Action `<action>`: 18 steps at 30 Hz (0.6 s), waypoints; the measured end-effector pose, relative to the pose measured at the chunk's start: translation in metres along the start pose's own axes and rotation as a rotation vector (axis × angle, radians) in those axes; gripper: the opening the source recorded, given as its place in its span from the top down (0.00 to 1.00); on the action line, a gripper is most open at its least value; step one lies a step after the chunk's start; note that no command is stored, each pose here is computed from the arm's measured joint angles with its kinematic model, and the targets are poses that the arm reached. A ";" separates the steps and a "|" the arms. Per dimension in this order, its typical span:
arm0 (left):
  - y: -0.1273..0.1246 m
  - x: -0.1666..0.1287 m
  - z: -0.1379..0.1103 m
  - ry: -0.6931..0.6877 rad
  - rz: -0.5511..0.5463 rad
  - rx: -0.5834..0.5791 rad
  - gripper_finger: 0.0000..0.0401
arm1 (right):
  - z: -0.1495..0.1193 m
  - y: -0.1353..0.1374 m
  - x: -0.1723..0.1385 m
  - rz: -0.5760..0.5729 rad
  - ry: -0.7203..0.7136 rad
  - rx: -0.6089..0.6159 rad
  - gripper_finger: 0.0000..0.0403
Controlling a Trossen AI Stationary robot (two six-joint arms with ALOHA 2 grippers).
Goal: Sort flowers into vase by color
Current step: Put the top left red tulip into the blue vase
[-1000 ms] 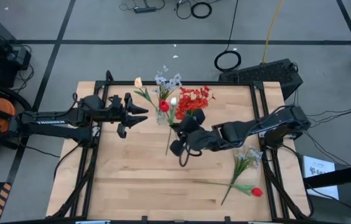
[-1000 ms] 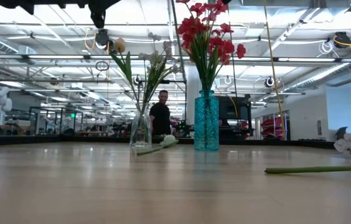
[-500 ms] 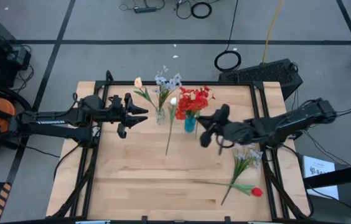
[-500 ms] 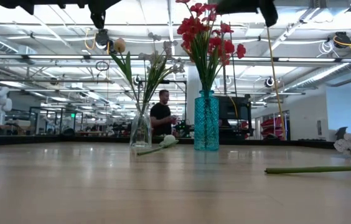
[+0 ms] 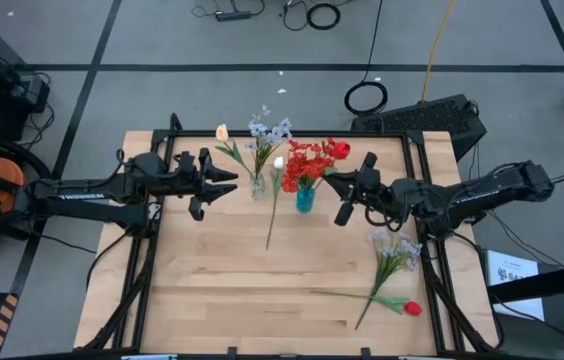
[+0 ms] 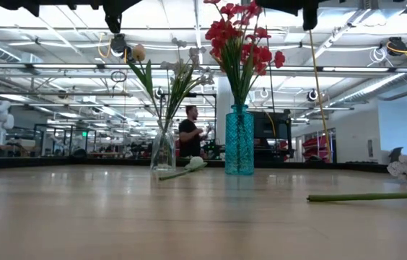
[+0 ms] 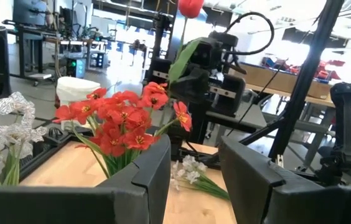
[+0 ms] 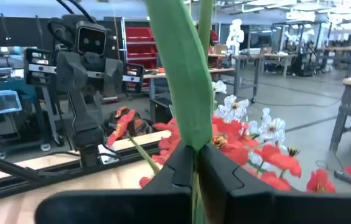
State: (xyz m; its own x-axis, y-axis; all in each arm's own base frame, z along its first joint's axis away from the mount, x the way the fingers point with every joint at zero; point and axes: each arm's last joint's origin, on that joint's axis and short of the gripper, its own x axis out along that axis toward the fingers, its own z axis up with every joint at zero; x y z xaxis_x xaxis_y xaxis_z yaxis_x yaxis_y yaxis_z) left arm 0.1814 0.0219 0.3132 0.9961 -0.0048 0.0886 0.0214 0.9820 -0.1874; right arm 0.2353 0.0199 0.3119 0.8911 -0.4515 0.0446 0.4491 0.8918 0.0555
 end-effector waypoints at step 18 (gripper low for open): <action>0.000 0.000 0.000 0.000 0.002 -0.002 0.65 | -0.007 -0.017 0.012 0.056 0.066 -0.104 1.00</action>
State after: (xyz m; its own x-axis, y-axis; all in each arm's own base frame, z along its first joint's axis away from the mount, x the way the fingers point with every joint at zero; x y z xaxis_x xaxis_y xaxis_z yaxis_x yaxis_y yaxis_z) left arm 0.1815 0.0219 0.3132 0.9961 -0.0029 0.0884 0.0196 0.9817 -0.1894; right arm 0.2391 -0.0010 0.3042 0.9159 -0.4009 -0.0208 0.3995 0.9154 -0.0493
